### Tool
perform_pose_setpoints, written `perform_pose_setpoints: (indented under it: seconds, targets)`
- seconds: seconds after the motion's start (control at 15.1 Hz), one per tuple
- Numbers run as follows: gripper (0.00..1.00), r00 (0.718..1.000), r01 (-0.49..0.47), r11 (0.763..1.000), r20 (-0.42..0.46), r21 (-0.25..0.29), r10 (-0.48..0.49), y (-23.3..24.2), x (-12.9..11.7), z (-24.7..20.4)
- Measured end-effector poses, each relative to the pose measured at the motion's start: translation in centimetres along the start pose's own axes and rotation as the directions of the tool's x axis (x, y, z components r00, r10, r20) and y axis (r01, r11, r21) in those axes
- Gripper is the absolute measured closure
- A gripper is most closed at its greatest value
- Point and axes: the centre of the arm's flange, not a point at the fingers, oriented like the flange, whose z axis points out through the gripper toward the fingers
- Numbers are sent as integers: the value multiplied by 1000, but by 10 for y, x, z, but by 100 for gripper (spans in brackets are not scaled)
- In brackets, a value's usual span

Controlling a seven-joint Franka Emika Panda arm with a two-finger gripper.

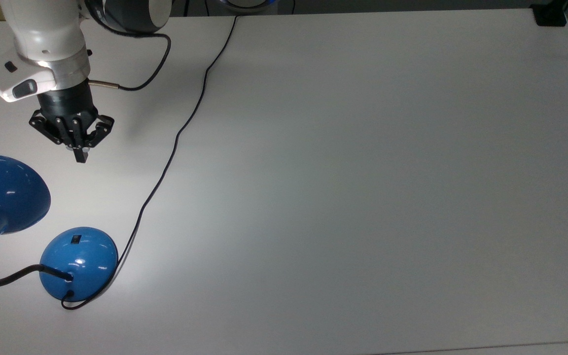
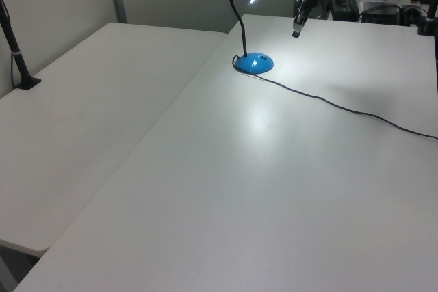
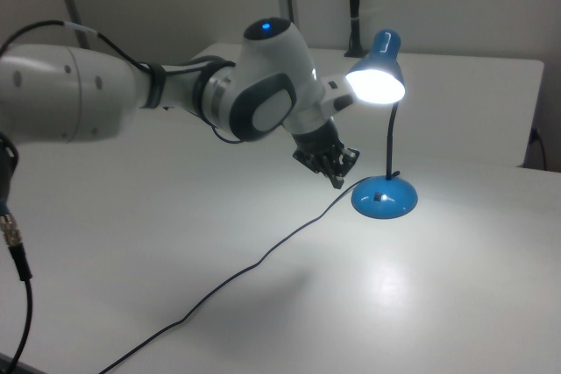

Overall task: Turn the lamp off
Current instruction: 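Lower the gripper onto the switch on the blue lamp base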

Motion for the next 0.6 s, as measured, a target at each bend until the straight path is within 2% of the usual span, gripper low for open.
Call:
perform_pose_setpoints:
  seconds: [0.2, 0.6]
  targets:
    - [99, 1000, 1, 1000, -8, -22, -1, 7, 12, 35]
    - [99, 996, -12, 997, -89, -76, 5, 12, 31, 98]
